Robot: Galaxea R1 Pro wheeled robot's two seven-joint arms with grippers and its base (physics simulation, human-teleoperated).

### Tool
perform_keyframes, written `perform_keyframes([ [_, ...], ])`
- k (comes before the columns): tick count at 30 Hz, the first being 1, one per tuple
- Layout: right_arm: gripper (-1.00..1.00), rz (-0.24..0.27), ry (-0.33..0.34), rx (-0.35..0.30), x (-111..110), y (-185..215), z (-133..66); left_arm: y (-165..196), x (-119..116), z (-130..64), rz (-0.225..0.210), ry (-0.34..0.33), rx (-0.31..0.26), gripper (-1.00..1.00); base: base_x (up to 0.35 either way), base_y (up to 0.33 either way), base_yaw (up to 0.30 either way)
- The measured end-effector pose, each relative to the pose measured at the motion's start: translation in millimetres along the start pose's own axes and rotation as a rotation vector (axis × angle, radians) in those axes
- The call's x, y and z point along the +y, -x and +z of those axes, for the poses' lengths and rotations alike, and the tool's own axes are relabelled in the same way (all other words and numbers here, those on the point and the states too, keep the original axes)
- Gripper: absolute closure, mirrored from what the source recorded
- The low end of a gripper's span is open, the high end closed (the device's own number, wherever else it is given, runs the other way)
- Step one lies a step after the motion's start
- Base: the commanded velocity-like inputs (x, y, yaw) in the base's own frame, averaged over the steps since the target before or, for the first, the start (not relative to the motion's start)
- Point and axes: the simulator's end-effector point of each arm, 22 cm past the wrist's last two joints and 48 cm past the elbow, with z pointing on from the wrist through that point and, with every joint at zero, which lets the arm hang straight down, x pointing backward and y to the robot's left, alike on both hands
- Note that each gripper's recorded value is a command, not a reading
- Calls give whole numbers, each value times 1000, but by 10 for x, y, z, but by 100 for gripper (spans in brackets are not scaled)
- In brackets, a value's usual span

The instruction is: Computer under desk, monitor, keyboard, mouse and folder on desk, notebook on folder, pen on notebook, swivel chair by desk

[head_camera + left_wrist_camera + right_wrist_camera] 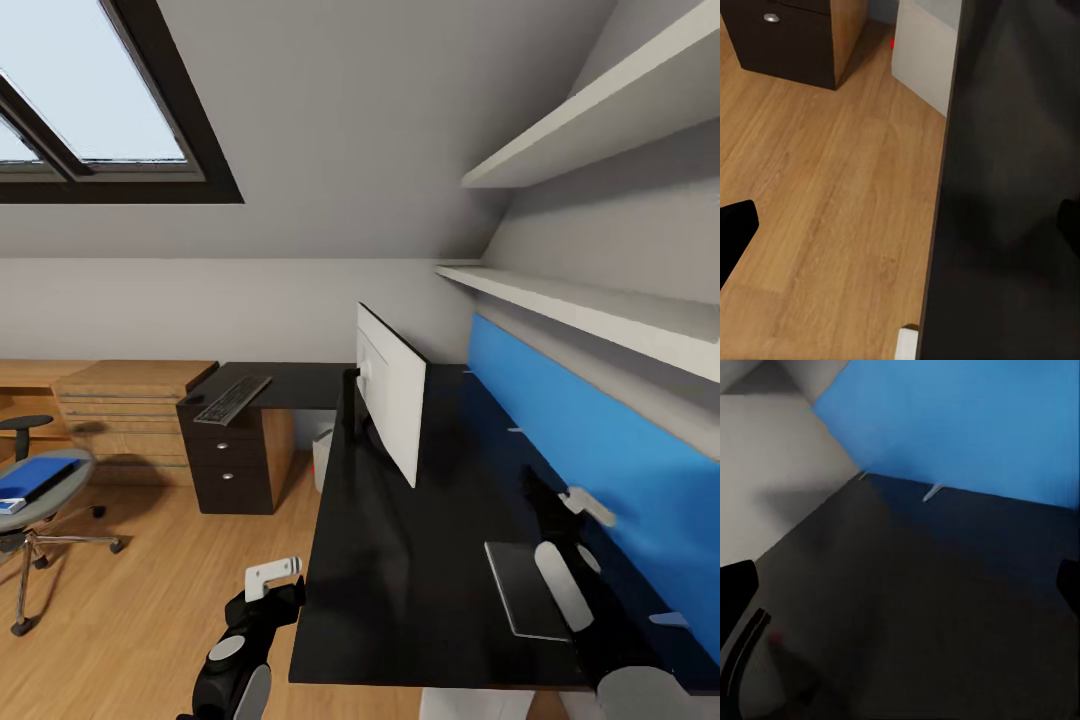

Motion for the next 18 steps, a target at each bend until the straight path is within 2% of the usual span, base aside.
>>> perform_keyframes([
  [1, -100, -24, -12, 11, 3, -28, 91, 0, -1, -1, 0, 0, 0, -100, 0, 0, 0],
  [2, -100, -74, -39, 40, -4, -109, 255, 1, -1, 0, 0, 0, 0, -100, 0, 0, 0],
  [3, -100, -150, -73, 85, 16, -198, 472, 11, -2, -3, -1, -1, -2, -100, 0, 0, 0],
  [4, -100, -204, -90, 115, 65, -220, 604, 25, -4, -9, -2, -2, -5, -100, 0, 0, 0],
  [6, -100, -248, -92, 131, 160, -182, 707, 36, -7, -13, -3, -3, -8, -100, 0, 0, 0],
  [8, -100, -302, -75, 139, 369, -78, 821, 49, -7, -17, -4, -3, -10, -100, 0, 0, 0],
  [12, -100, -328, -69, 177, 470, -190, 818, 54, -10, -19, -5, -4, -11, -100, 0, 0, 0],
  [15, -100, -340, -80, 217, 424, -347, 770, 55, -11, -19, -5, -4, -11, -100, 0, 0, 0],
  [18, -100, -344, -89, 230, 371, -388, 757, 68, -12, -23, -6, -5, -14, -100, 0, 0, 0],
])
